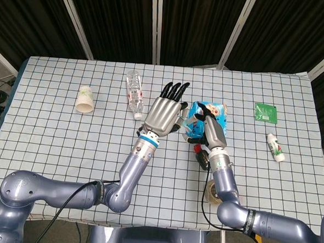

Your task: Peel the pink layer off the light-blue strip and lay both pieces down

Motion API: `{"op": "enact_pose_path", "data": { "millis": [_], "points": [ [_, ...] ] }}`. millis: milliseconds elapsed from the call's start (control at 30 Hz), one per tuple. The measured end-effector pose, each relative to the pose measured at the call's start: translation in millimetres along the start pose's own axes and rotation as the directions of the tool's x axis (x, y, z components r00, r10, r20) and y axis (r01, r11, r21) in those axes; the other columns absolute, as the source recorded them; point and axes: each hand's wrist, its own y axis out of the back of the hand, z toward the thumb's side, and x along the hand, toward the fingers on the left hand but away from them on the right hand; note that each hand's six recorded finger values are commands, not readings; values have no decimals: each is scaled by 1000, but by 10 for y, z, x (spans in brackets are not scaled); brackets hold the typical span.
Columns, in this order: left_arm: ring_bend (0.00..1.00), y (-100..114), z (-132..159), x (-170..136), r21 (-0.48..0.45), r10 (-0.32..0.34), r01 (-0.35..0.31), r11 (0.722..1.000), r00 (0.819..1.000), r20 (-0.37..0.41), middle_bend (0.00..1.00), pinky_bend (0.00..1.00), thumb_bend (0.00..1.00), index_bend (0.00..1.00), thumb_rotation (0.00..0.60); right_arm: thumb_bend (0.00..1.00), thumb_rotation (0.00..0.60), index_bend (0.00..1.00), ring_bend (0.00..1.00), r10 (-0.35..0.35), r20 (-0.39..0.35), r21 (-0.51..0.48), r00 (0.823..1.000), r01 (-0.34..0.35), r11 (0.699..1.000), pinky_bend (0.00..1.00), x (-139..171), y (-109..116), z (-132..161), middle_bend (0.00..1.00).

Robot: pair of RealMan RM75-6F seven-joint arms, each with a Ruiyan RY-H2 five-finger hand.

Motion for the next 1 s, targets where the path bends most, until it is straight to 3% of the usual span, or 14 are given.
{"op": "enact_pose_path", "data": {
  "millis": [567,1000],
  "points": [
    [0,-14,10,6,-1,-2,2,1000,1000,0,0,0,718,862,600,222,600,596,0,7,7,1,1000,-7,1000,0,-6,8,-30,50],
    [0,-27,46,-3,1,-3,3,1000,1000,6,0,0,719,862,600,362,600,644,0,13,1,5,1000,-13,1000,0,5,-4,-11,53]
  ]
}}
